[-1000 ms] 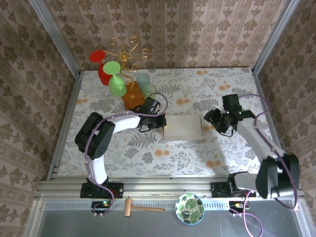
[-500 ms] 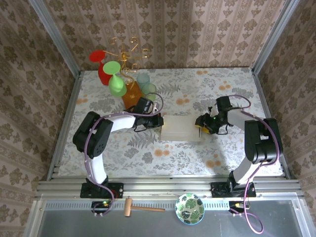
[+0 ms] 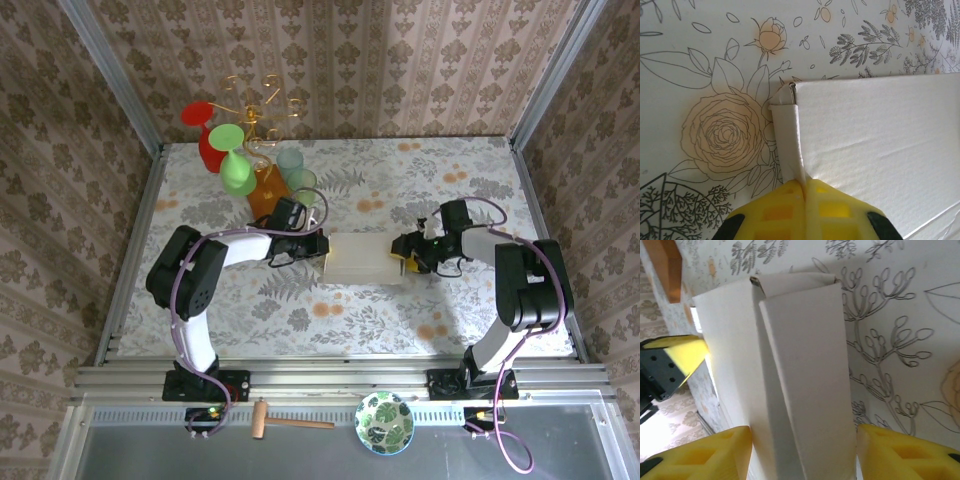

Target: Fold the paper box

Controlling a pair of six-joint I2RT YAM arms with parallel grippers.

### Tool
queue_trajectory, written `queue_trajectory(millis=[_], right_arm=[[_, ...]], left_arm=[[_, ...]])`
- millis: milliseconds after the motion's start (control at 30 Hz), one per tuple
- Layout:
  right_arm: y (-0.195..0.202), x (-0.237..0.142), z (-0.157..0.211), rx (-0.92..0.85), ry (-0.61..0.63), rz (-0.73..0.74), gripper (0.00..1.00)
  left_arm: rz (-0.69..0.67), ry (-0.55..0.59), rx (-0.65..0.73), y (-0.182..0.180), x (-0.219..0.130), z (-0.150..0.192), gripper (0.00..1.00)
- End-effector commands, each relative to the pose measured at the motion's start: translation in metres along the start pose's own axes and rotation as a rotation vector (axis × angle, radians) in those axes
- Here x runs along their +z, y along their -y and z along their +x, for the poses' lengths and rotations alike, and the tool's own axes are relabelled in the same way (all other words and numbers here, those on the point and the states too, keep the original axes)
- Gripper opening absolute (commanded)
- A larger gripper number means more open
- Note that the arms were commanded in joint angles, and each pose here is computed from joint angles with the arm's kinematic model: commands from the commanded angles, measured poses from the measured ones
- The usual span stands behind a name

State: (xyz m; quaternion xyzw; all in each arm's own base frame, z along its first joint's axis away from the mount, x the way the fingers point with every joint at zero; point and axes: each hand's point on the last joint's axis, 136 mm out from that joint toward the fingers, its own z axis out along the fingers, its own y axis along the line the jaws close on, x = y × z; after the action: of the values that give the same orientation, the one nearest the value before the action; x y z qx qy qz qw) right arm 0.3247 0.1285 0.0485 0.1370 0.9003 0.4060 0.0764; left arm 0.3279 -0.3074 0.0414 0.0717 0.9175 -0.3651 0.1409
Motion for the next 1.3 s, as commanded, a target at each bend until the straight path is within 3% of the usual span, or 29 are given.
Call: queue_trajectory(millis=[0,200,400,533,733,900,1067,1267], right_arm=[[-0.02,0.003,-0.003,0.012,-0.005,-0.118,0.58],[-0.036,0.011,-0.003,0.017,-0.008,-0.161,0.58],[-0.037,0.015,-0.007,0.052,0.009,-0.176,0.51],[-0.04,0.013,-0.011,0.074,0.019,-0.169,0.47],[-0.044,0.008,-0.017,0.12,0.036,-0.164,0.43],[-0.05,0.004,-0.022,0.178,0.03,-0.178,0.38],[-0.057,0.0,-0.021,0.289,-0.022,-0.184,0.37],[-0.063,-0.01,-0.008,0.479,-0.098,-0.175,0.33]], left_arm=[[-0.232,-0.129,-0.11,-0.076,0.008,0.051,0.0],[-0.209,-0.107,-0.131,-0.072,0.011,0.045,0.0],[-0.181,-0.068,-0.12,-0.059,0.006,0.03,0.01],[-0.137,-0.011,-0.115,-0.039,-0.005,0.012,0.09],[-0.058,0.118,-0.109,-0.002,-0.037,-0.018,0.32],[-0.01,0.258,-0.106,0.025,-0.076,-0.041,0.36],[-0.032,0.38,-0.204,0.022,-0.116,-0.048,0.37],[0.018,0.386,-0.371,0.011,-0.133,-0.038,0.4]])
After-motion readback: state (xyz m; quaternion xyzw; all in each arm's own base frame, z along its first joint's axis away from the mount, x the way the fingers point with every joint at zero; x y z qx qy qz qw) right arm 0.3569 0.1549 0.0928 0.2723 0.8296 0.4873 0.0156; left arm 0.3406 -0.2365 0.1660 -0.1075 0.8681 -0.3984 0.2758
